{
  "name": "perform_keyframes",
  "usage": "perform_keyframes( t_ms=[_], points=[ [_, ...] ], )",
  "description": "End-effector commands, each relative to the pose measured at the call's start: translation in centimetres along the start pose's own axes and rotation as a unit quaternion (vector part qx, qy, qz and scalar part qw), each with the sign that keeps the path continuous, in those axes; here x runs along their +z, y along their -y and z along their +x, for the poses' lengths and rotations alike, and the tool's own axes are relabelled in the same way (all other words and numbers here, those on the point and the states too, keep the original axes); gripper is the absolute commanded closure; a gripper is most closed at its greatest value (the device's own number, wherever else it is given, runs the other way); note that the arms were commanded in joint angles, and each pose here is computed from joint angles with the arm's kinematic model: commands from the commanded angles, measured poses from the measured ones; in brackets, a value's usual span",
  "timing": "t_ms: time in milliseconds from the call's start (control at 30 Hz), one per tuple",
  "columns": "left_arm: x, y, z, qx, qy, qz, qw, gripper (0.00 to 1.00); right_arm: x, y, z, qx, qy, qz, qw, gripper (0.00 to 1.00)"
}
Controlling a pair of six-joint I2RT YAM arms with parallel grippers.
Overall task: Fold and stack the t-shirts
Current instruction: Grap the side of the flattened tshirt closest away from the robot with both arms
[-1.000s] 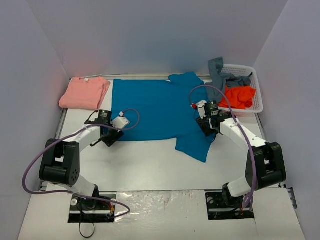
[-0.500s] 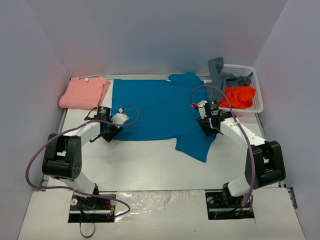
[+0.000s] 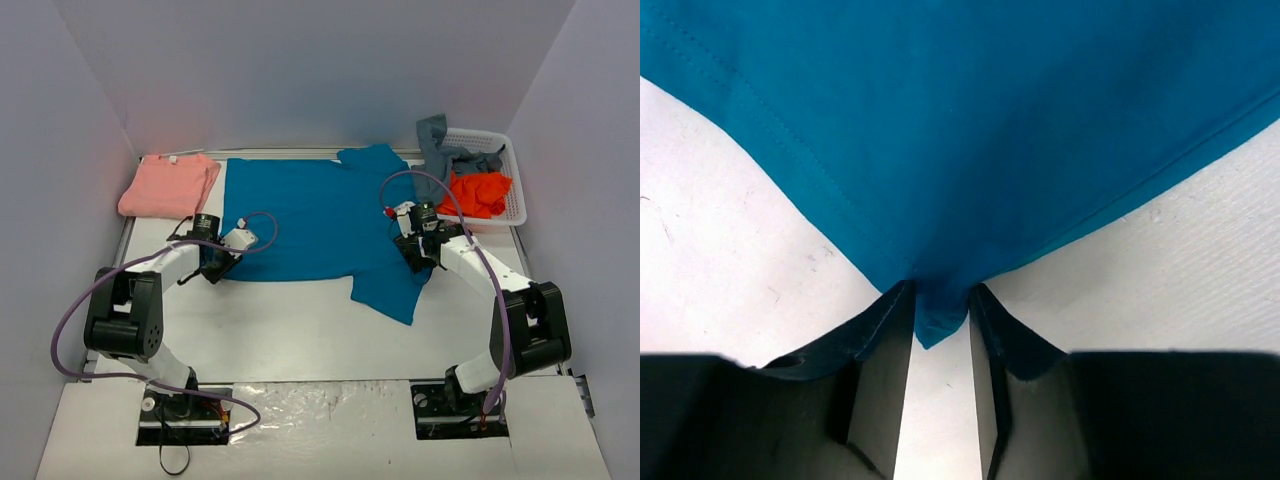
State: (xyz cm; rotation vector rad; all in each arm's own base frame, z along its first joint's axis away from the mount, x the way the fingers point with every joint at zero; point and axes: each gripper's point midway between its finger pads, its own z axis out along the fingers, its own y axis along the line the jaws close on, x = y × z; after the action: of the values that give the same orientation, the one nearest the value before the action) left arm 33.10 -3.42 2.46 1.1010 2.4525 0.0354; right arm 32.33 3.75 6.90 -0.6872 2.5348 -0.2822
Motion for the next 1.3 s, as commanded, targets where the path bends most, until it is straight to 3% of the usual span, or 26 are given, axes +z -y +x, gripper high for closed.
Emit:
perform_keyframes(
  t_ms=[0, 67, 367, 500, 833, 1067, 1267],
  points=[
    [-0.1, 1.0, 1.1, 0.000, -0.017, 0.027, 0.999, 0.73, 0.0, 0.3, 0.5, -0.002, -0.007, 0.008, 1.000, 0.54],
    [0.0, 1.1, 1.2, 0.000, -0.021, 0.032, 0.999, 0.80, -0.1, 0.2, 0.4, -0.001, -0.004, 0.005, 1.000, 0.54],
    [0.5, 1.4, 1.5, -0.004, -0.038, 0.048, 0.998, 0.83, -0.6, -0.1, 0.0, 0.003, 0.008, -0.006, 1.000, 0.54],
    [0.5, 1.2, 1.3, -0.016, -0.036, 0.046, 0.998, 0.97, -1.5, 0.3, -0.5, -0.002, 0.017, -0.005, 1.000, 0.53],
    [-2.6, -1.1, -0.6, -0.078, -0.014, -0.024, 0.997, 0.98, -3.2, -1.3, 1.7, -0.095, -0.018, -0.063, 0.993, 0.53],
    [-3.5, -2.4, -1.1, -0.110, -0.015, -0.056, 0.992, 0.98, -4.6, -4.5, 5.6, -0.196, -0.086, -0.150, 0.965, 0.55],
    [-3.6, -2.7, -1.5, -0.123, -0.011, -0.061, 0.990, 0.98, -5.9, -7.3, 6.7, -0.258, -0.101, -0.203, 0.939, 0.56]
  ],
)
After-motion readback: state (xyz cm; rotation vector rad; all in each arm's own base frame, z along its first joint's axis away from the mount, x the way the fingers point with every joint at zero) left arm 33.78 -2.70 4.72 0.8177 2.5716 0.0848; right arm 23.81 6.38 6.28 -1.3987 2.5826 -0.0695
